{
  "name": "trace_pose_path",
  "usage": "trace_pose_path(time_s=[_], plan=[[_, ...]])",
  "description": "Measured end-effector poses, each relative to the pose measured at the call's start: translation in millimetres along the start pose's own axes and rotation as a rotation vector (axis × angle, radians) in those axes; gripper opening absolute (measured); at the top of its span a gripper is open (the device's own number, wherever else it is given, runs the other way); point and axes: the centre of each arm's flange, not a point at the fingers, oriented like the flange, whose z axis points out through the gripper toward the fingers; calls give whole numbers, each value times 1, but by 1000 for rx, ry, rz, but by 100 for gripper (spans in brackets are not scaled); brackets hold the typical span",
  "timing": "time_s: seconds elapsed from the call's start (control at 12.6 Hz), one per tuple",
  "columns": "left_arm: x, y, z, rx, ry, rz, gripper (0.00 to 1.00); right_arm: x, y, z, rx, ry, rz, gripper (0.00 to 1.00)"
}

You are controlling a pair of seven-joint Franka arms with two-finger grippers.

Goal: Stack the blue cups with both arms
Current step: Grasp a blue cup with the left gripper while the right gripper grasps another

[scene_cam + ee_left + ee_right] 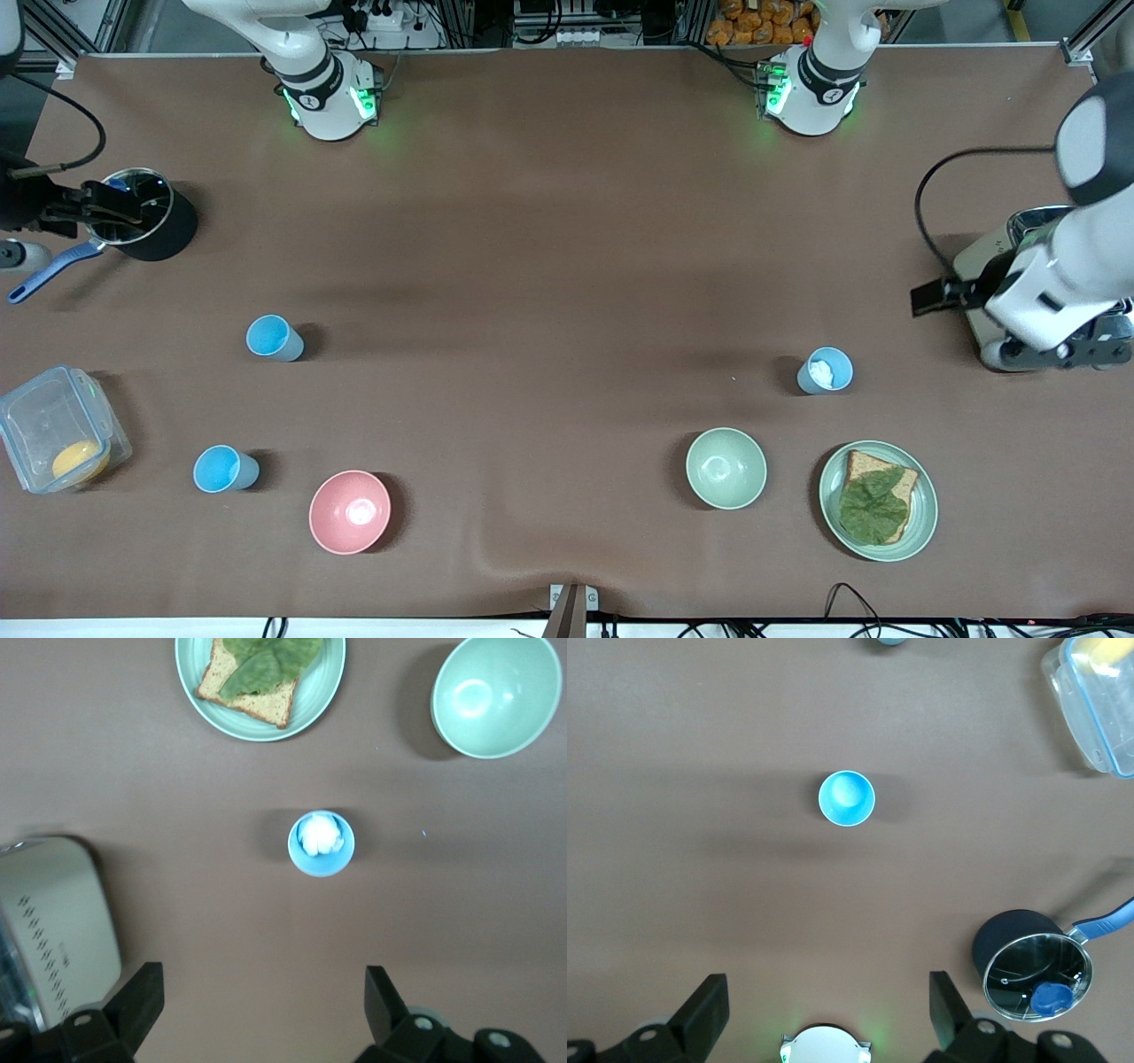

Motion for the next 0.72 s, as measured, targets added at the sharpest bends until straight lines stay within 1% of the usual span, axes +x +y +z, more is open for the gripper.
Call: trace_pose_path(time_s=[0.16, 0.24, 0.32, 0.48, 0.56, 0.64, 0.72], plan=[[21, -3, 51, -1, -42, -6, 100, 10, 3, 15, 0, -32, 5, 100], [31, -4, 80, -2, -71, -9, 100, 19, 12, 32, 4, -65, 20, 100], [39, -4, 106, -5, -96, -11, 100, 31, 25, 55, 3, -109, 40, 100], [51, -5, 151, -55, -141, -37, 100, 62, 49, 116, -21, -204, 68, 100], [55, -10, 170, -74, -157, -53, 100, 78, 56, 149, -23, -241, 75, 100], [59, -16, 187, -83, -167, -66, 100, 90, 63, 177, -22, -265, 82, 100], [62, -18, 200, -87, -174, -73, 100, 102, 72, 200, -18, -266, 92, 100]])
